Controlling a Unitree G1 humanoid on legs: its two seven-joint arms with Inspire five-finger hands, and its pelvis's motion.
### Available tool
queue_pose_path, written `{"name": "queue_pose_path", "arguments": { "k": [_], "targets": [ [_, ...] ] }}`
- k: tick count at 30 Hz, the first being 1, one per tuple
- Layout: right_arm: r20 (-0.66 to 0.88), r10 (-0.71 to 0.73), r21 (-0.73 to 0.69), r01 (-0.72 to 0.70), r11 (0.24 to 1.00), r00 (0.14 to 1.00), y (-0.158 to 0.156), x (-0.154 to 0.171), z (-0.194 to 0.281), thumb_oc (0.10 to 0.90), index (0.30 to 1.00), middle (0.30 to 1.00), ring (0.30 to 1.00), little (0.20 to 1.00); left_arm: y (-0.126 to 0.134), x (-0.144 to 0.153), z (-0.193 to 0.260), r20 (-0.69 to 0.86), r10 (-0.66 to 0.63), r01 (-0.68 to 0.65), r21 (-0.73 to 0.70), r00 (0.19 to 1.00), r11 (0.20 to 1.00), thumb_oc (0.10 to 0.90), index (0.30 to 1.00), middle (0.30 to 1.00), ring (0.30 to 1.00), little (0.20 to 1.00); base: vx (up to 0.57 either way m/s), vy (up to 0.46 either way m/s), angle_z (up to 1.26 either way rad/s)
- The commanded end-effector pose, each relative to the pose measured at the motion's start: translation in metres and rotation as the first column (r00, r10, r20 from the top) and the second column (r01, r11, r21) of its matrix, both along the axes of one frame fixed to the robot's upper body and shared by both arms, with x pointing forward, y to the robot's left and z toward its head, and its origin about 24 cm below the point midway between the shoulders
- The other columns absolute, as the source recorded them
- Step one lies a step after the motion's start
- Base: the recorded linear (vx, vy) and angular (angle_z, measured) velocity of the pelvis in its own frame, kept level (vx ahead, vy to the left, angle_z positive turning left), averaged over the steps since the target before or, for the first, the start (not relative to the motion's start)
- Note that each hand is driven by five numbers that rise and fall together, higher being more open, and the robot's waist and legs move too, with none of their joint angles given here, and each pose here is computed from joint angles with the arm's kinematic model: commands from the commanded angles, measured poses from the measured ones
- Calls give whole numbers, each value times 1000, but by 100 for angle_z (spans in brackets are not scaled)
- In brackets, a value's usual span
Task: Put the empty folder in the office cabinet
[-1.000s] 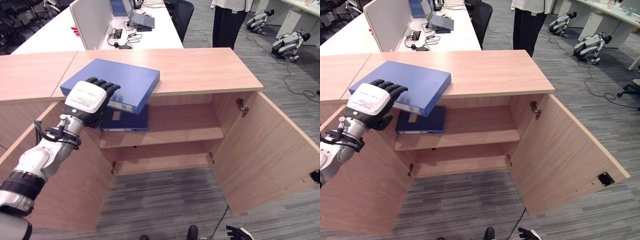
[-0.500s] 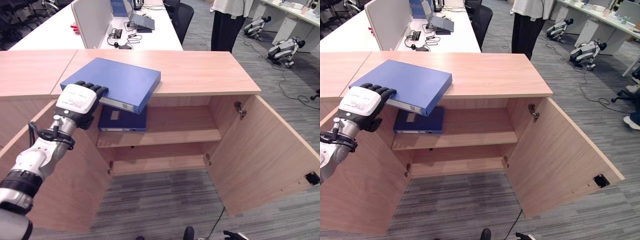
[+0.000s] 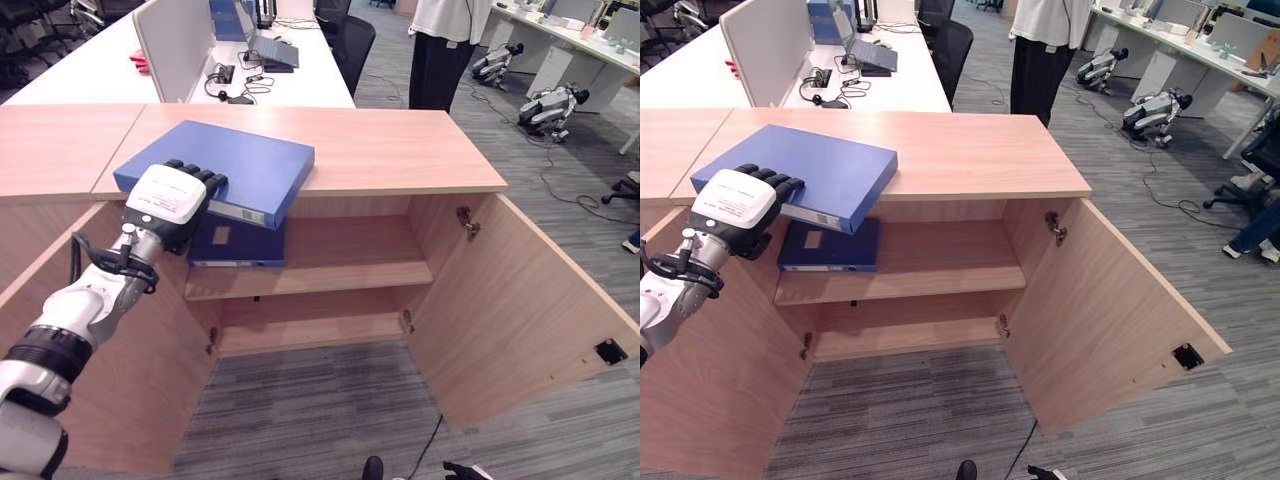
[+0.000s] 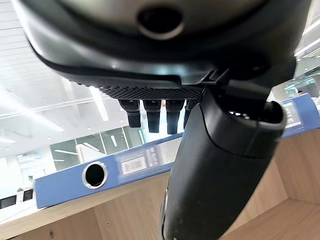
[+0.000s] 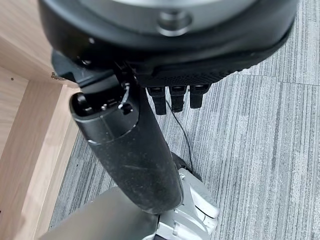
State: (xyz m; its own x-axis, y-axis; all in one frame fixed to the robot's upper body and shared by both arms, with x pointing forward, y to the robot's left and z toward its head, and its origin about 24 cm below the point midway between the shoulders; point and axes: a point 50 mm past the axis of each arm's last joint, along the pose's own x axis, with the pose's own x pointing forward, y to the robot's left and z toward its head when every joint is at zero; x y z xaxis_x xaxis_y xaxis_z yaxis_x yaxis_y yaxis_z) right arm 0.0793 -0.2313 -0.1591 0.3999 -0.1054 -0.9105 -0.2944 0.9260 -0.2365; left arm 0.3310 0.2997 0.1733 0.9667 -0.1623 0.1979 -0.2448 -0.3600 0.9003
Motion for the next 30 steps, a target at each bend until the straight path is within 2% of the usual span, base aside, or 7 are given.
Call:
{"name": "queue_pose_path", "arguments": {
  "k": [1,12,20,21,23,30],
  "targets": [
    [61,13,-55,-10,998,998,-19,21,10,800,900,900,900,900,-3,10,95,316,-23,13,36,948,999,800,900,900,900,900,6,2,-4],
    [72,18,-56,-14,998,997,-21,23,11,800,900,900,900,900,-22,16,93,307,-87,73,55,948,996,800,900,900,900,900,1,2,-2],
    [76,13,-63,-8,998,997,-23,24,12,800,900,900,900,900,-20,20,88,292,-70,62,34,954,997,800,900,900,900,900,0,0,0],
    [74,8,-64,-4,998,997,-23,23,12,800,900,900,900,900,-20,20,87,291,-67,61,28,954,998,609,613,613,613,613,0,0,0],
    [73,2,-66,3,998,997,-24,23,12,800,900,900,900,900,-21,20,86,290,-66,64,18,955,998,400,300,300,300,300,0,0,0],
    [59,-8,-69,12,998,998,-25,19,10,800,900,900,900,900,-23,21,81,272,-69,74,-8,960,997,400,300,300,300,300,0,0,0]
  ]
}}
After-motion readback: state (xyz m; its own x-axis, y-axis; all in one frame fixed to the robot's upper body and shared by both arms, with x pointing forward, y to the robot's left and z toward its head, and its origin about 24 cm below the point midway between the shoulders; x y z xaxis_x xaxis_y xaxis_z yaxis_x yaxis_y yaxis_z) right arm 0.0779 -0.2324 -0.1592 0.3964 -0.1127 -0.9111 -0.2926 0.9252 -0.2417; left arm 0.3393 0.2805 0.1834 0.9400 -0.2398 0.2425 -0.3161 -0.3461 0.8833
